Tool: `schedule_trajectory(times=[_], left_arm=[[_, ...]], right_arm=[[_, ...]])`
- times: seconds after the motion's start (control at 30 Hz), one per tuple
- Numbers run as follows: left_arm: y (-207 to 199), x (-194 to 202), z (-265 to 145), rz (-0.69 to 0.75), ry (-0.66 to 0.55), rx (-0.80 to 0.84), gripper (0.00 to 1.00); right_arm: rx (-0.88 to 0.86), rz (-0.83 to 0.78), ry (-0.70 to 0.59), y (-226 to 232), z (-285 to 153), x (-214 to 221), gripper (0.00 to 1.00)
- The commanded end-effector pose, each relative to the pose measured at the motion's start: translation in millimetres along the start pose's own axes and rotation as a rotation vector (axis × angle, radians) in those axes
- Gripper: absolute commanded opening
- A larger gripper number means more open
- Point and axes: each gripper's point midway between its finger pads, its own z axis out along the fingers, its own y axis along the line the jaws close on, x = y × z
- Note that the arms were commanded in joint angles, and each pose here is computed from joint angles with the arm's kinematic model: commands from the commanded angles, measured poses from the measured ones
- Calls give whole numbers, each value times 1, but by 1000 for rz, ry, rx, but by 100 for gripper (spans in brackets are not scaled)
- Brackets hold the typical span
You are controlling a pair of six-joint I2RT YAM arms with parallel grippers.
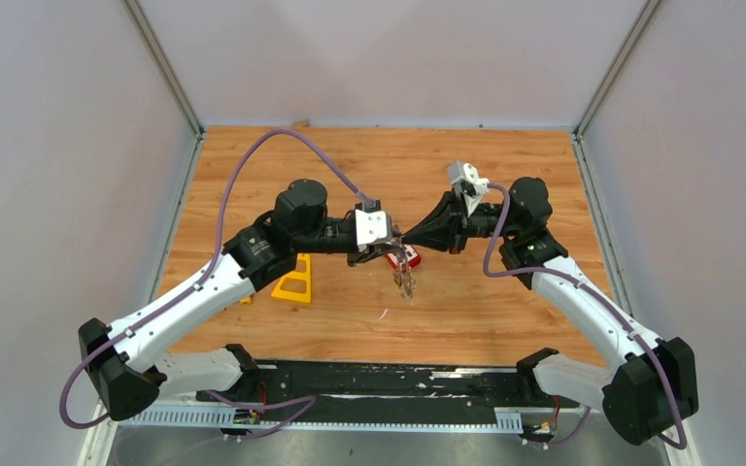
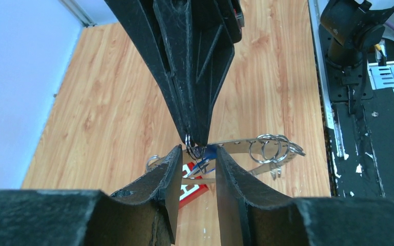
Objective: Put the keys on the keyring
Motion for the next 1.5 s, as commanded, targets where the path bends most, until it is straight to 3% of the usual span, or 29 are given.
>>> schedule_trajectory(times=[0.0,0.53,0.73,0.9,1.0,1.17,1.4,1.47], left_arm=[[5,-17,-7,-17,-70,-24,38],[2,-17,2,-93,-88,24,20],[2,-14,4,-110,-79,26,0],[2,-13,2,-130,-68,18,0],[6,-3,-1,-152,32,5,0],[10,22,-15,-156,297,-6,0],[-5,30,-23,-157,529,23,0],[-6,24,-20,-176,540,21,0]], right_arm=[[-20,-61,-35,7,-2,-16,0],[-12,-57,-36,3,-2,-14,0],[-6,-62,-33,2,-3,-12,0],[22,-89,-4,-5,-5,-4,2],[73,-140,58,-14,-9,5,15],[131,-217,113,-20,-16,10,41],[103,-171,94,-19,-11,12,46],[86,-154,87,-18,-9,13,46]])
